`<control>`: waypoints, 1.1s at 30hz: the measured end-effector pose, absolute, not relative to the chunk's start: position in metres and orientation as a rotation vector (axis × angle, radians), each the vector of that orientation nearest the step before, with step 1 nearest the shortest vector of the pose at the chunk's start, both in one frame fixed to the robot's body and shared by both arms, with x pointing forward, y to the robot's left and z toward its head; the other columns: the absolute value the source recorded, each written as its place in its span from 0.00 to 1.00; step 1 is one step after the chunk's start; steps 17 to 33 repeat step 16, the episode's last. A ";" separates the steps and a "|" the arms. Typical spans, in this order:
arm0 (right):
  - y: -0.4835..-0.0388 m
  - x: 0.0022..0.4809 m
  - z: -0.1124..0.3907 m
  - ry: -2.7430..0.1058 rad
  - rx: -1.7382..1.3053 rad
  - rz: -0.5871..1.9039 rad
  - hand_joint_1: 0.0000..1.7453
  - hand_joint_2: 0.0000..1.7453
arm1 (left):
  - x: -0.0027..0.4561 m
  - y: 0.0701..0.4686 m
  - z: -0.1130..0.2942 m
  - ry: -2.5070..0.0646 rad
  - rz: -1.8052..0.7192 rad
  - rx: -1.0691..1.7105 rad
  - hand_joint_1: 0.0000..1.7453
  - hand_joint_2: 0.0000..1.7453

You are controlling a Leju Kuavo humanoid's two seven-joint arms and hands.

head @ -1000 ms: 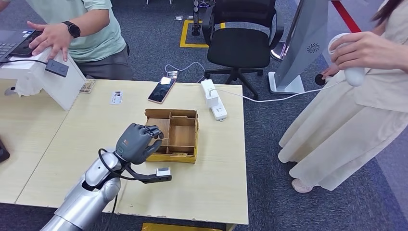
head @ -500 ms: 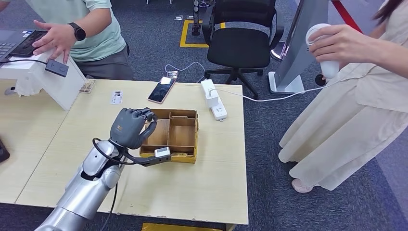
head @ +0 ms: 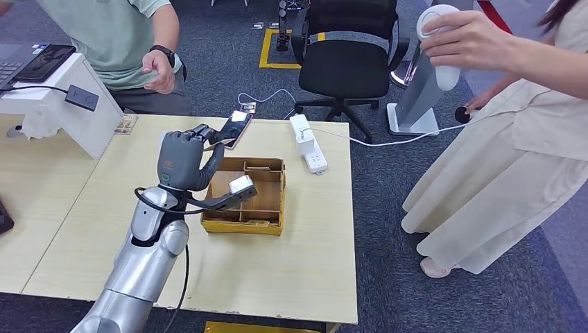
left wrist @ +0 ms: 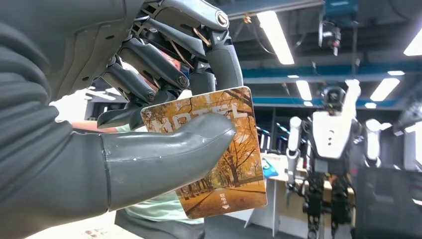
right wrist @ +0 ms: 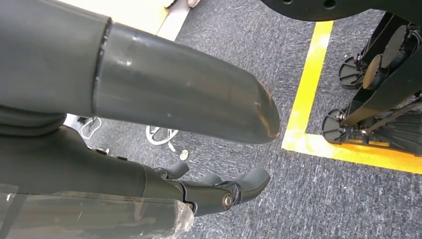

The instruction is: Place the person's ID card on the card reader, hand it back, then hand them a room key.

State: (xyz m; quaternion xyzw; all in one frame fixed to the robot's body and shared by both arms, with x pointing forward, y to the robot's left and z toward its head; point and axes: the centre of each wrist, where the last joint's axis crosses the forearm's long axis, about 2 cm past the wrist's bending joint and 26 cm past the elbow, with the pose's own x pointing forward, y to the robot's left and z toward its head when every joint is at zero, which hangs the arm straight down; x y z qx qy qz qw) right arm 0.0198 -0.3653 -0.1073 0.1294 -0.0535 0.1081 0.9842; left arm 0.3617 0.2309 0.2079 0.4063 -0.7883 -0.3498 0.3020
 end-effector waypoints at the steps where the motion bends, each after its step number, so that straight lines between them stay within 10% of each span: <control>1: -0.365 0.020 -0.107 -0.107 0.260 0.218 0.00 0.00 | 0.363 0.230 0.210 -2.094 -0.908 1.083 1.00 1.00; 33: -0.365 0.020 -0.107 -0.102 0.259 0.224 0.00 0.00 | 0.374 0.230 0.239 -2.121 -0.690 1.179 1.00 1.00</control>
